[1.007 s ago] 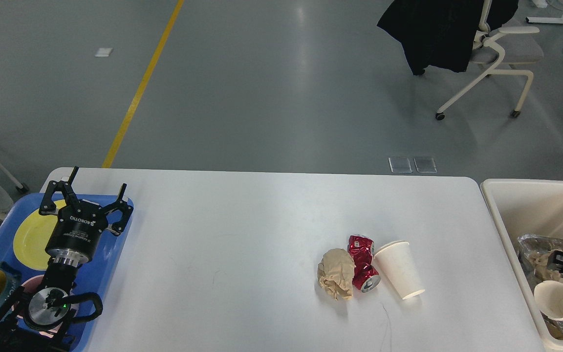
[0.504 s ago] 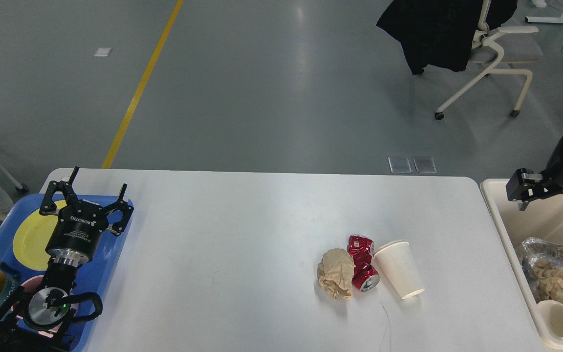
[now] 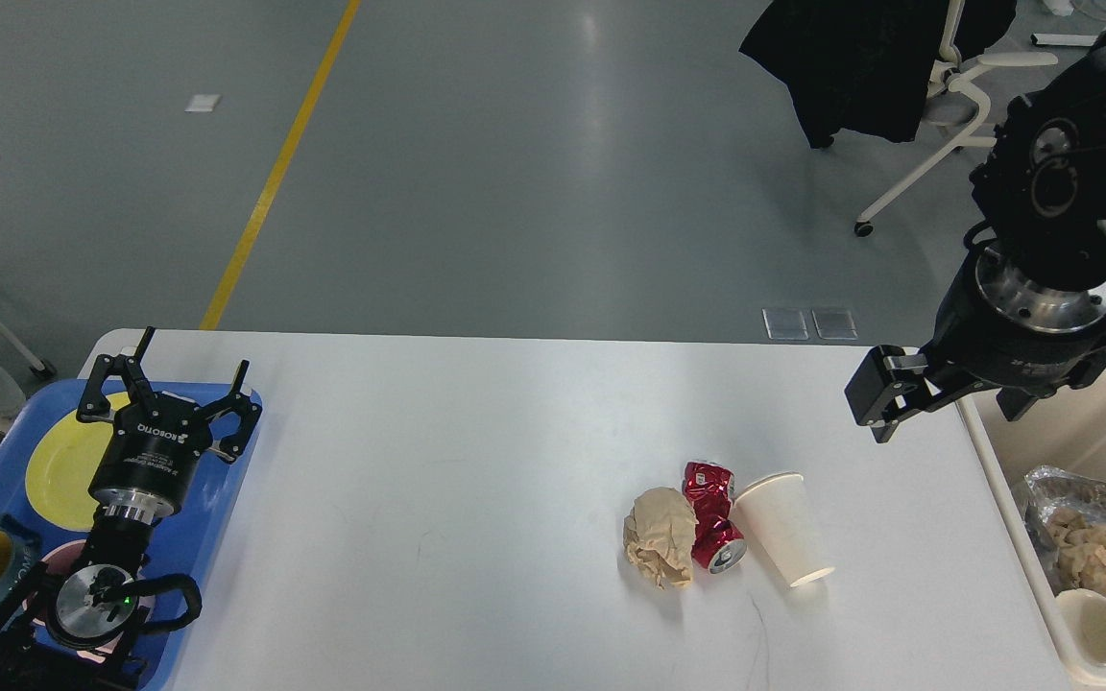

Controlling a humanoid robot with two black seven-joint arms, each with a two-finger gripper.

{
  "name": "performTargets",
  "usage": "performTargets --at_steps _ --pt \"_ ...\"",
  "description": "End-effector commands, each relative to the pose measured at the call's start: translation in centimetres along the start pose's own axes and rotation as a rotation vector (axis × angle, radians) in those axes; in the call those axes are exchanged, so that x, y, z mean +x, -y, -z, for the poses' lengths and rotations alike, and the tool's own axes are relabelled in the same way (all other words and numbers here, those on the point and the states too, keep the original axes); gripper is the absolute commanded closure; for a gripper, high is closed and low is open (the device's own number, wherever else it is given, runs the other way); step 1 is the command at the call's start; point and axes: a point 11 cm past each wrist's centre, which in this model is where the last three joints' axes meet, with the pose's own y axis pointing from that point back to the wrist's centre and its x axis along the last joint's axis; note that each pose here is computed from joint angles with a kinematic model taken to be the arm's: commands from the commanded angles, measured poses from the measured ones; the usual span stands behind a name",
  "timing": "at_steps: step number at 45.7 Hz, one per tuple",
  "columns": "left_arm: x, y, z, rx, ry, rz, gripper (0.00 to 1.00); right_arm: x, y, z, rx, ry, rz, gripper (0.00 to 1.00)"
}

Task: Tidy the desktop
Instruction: 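Raise the right gripper and reach toward the remaining white paper cup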

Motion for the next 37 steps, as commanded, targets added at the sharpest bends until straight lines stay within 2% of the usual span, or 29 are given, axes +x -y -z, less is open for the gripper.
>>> performTargets --at_steps 1,7,14,25,29,37 --pt "0.0 0.0 0.0 0.000 0.000 0.000 0.04 -0.1 0.1 -0.3 0.004 0.010 -0.004 0.00" --pt "0.0 0.0 0.0 0.001 0.001 0.001 0.04 0.2 0.4 -0.6 0.000 0.022 -0.011 0.00" --pt "0.0 0.0 0.0 0.000 0.000 0.000 0.04 1.0 3.0 -0.6 -0.003 0.037 -0.018 0.00" --pt "0.0 0.0 0.0 0.000 0.000 0.000 0.04 2.8 12.2 0.0 0.008 0.088 -0.106 0.00" --pt "0.0 0.0 0.0 0.000 0.000 0.000 0.04 2.3 16.7 1.1 0.003 0.057 -0.081 0.00" --pt "0.0 0.0 0.0 -0.001 0.000 0.000 0.04 1.0 22.4 3.1 0.012 -0.014 -0.073 0.00"
